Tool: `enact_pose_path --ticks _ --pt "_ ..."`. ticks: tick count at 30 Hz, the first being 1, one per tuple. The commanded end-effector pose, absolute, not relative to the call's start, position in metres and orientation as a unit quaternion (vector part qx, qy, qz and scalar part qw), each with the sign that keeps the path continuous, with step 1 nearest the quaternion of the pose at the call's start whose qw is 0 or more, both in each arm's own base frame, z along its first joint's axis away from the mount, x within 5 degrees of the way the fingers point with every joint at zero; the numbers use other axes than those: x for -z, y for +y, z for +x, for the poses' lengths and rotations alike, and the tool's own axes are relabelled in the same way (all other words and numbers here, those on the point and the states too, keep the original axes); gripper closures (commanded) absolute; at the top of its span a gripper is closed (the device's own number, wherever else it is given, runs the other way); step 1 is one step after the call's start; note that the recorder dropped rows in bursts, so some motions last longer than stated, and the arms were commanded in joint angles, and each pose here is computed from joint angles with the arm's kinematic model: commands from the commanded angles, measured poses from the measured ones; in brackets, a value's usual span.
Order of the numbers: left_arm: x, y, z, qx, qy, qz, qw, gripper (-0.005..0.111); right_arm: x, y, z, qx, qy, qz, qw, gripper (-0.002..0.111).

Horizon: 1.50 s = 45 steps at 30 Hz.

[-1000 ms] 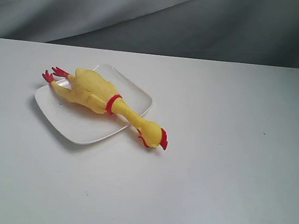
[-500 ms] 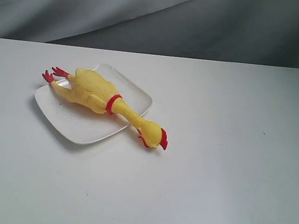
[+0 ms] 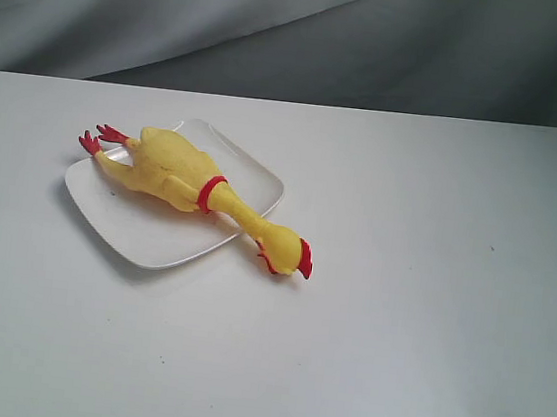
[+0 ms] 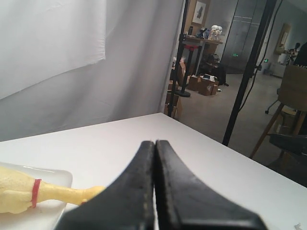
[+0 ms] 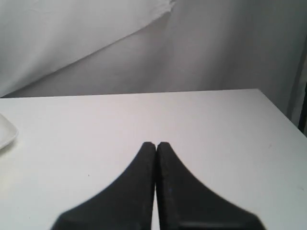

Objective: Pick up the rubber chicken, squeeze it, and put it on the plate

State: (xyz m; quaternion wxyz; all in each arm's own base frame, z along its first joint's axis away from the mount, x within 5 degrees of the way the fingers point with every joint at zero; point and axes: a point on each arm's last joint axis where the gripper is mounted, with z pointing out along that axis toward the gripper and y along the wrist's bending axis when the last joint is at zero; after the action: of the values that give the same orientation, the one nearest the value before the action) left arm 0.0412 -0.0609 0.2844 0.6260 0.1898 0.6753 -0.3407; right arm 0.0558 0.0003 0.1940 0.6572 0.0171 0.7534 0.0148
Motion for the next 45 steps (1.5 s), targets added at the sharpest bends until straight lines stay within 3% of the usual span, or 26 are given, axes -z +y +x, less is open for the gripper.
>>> enact_pose_path --ticks 1,31,40,45 --pt "-0.284 -0.061 0.041 0.344 0.674 0.190 0.626 0.107 -0.186 -0.001 0.054 0.004 0.779 0.015 0.626 0.108" --pt "-0.284 -0.060 0.040 0.339 0.673 0.187 0.631 0.107 -0.182 -0.001 0.053 0.007 0.791 0.013 0.611 0.108" --pt "-0.301 -0.027 0.025 0.177 0.589 0.057 0.787 0.107 -0.182 -0.001 0.053 0.007 0.791 0.013 0.611 0.108" --pt "-0.305 -0.005 0.029 0.091 0.569 -0.028 0.817 0.107 -0.182 -0.001 0.053 0.007 0.791 0.013 0.611 0.108"
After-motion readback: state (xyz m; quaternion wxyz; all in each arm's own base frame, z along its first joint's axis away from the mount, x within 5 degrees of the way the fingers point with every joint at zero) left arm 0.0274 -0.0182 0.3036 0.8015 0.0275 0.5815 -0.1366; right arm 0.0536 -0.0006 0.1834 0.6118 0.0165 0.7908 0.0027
